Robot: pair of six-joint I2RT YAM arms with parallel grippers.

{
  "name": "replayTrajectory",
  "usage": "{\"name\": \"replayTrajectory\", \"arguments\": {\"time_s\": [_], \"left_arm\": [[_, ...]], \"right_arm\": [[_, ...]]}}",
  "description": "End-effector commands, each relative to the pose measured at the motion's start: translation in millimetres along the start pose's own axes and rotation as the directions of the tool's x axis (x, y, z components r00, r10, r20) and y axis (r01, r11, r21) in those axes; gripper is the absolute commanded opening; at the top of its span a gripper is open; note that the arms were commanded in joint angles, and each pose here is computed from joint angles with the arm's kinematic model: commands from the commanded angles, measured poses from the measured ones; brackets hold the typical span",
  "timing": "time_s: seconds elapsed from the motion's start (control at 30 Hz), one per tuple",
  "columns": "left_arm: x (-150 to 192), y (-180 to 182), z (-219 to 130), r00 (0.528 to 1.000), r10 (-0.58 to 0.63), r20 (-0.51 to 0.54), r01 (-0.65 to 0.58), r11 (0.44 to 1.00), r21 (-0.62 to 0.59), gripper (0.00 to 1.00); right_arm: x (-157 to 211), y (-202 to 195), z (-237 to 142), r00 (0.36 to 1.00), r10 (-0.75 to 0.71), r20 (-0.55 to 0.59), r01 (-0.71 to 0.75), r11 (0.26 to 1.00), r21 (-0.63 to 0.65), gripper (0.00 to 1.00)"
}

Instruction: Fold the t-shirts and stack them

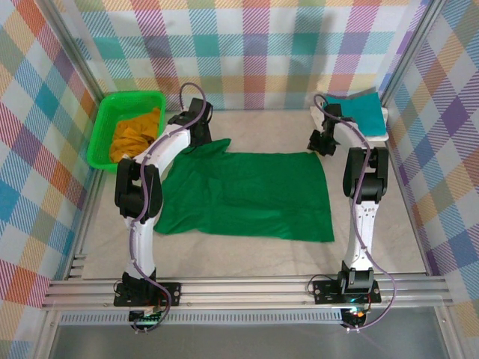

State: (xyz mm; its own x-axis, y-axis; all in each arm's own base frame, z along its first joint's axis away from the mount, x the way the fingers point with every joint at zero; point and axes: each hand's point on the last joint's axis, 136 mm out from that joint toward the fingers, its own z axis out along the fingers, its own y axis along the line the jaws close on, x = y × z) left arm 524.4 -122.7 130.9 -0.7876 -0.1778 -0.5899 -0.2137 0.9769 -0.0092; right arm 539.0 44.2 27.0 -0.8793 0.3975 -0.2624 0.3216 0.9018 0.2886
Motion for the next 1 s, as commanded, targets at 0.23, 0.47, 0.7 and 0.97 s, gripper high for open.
{"name": "replayTrajectory", "arguments": {"time_s": [0.23,0.47,0.7,0.97], "left_arm": [[-20.0,17.0,-15.7,0.999,-0.005,0.047,0.008,0.999,-0.051,0.00],[-50.8,30.2,-18.2,0.995,-0.009,0.096,0.014,0.998,-0.053,0.00],[-76.9,29.4,5.7,0.993,0.031,0.114,-0.021,0.996,-0.082,0.00],[-112.2,22.2,9.6,0.984,0.057,0.167,-0.047,0.997,-0.063,0.00]], "right_arm": [[-2.8,4.0,-24.4,0.999,0.016,0.049,-0.017,1.000,0.010,0.00],[-18.1,16.2,-53.3,0.991,0.027,0.132,-0.023,0.999,-0.035,0.00],[-35.8,26.5,-62.2,0.982,0.022,0.189,-0.010,0.998,-0.065,0.00],[-58.0,39.7,-61.7,0.973,0.003,0.231,0.019,0.995,-0.094,0.00]]}}
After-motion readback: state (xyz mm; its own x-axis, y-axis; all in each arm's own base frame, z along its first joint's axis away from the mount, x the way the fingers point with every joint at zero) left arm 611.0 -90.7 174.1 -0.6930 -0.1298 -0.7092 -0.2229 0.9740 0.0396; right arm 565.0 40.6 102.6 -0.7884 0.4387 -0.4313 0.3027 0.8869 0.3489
